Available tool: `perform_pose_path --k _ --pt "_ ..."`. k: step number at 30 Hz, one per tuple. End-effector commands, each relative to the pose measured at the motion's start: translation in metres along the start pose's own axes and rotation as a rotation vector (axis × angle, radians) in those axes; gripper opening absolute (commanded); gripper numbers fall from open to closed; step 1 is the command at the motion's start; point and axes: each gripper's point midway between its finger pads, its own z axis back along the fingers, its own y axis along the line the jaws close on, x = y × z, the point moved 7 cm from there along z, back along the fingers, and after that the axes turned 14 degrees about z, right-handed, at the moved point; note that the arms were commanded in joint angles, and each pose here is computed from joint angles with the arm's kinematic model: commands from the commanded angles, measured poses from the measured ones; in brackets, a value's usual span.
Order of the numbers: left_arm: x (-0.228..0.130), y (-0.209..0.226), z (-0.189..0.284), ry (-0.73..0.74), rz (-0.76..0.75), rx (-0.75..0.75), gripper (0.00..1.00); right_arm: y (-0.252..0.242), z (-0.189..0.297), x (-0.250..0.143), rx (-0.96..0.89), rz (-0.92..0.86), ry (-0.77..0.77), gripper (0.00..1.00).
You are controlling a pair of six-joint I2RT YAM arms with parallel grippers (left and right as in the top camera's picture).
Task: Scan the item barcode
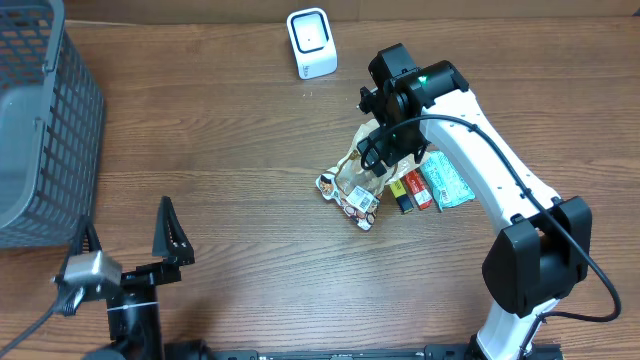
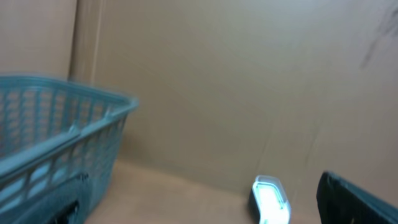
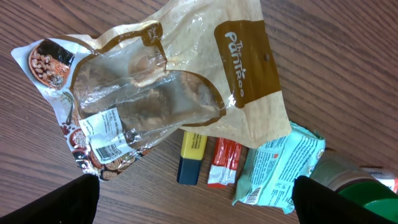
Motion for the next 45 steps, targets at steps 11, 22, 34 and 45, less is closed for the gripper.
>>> perform_pose_path --k 11,22,34,45 --pt "-0.072 0.033 -0.018 0.006 0.192 -0.054 1.0 0.0 -0.001 0.0 0.006 -0.006 -0.003 1.0" --pt "-0.119 0.06 -0.019 0.107 0.175 0.024 1.0 0.0 -0.001 0.0 0.006 -0.006 -0.003 1.0" --pt "-0.149 0.073 -0.013 0.285 -0.045 0.068 1.0 0.0 -0.001 0.0 0.006 -0.006 -0.003 1.0" --pt "-0.153 0.073 -0.012 0.318 -0.198 0.033 1.0 0.0 -0.001 0.0 0.006 -0.006 -0.003 1.0"
